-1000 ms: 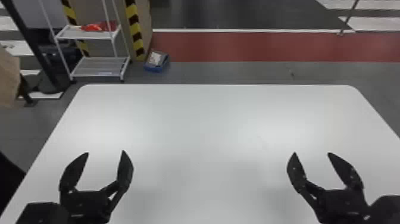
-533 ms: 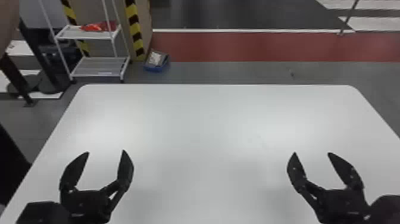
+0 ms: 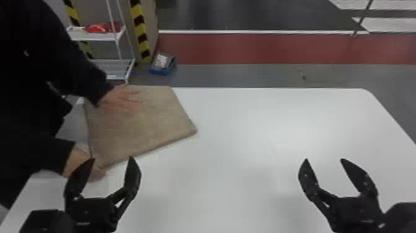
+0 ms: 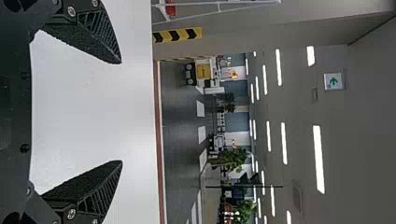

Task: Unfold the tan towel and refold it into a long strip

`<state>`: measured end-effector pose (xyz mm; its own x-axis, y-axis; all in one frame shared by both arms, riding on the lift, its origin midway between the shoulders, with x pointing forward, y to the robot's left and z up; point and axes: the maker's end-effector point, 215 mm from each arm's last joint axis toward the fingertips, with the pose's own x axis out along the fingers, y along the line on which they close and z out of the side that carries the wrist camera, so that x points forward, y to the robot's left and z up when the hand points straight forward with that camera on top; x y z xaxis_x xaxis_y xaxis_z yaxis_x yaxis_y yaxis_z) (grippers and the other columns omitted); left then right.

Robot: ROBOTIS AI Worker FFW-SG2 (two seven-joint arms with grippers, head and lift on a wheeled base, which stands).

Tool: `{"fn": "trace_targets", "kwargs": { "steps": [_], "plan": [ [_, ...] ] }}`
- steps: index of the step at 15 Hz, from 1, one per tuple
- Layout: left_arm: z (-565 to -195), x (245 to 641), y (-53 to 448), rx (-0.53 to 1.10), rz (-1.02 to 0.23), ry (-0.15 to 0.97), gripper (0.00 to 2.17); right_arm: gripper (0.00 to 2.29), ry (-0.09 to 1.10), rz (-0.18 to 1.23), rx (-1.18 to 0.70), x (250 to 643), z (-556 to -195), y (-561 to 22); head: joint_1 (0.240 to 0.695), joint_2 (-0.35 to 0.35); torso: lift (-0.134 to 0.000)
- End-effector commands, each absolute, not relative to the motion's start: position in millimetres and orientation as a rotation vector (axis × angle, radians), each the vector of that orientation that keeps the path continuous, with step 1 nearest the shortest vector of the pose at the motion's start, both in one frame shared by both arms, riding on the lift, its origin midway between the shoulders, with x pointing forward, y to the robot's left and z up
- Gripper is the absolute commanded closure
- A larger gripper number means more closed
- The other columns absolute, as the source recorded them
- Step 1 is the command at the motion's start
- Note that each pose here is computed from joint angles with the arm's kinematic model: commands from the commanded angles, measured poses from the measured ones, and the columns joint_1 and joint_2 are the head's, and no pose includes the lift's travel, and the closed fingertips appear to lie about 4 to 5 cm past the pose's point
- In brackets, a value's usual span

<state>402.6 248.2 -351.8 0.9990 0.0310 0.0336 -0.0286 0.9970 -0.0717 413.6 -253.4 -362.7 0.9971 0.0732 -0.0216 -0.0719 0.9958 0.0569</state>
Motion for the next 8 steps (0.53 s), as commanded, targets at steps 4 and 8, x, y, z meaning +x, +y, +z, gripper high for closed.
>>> {"fn": "trace_targets", "kwargs": {
  "steps": [4,8],
  "plan": [
    [-351.8,399.8,244.6,-0.08,0.027,-0.038,0.13,0.12,0.025,0.073,0.059,413.2,-363.3,-252.7,0.695,-0.011,-0.123],
    [-355.9,399.1,244.6,-0.081,0.024,-0.03,0.13,0.12,0.025,0.071,0.061,413.1,-363.4,-252.3,0.695,-0.01,-0.123]
  ]
}}
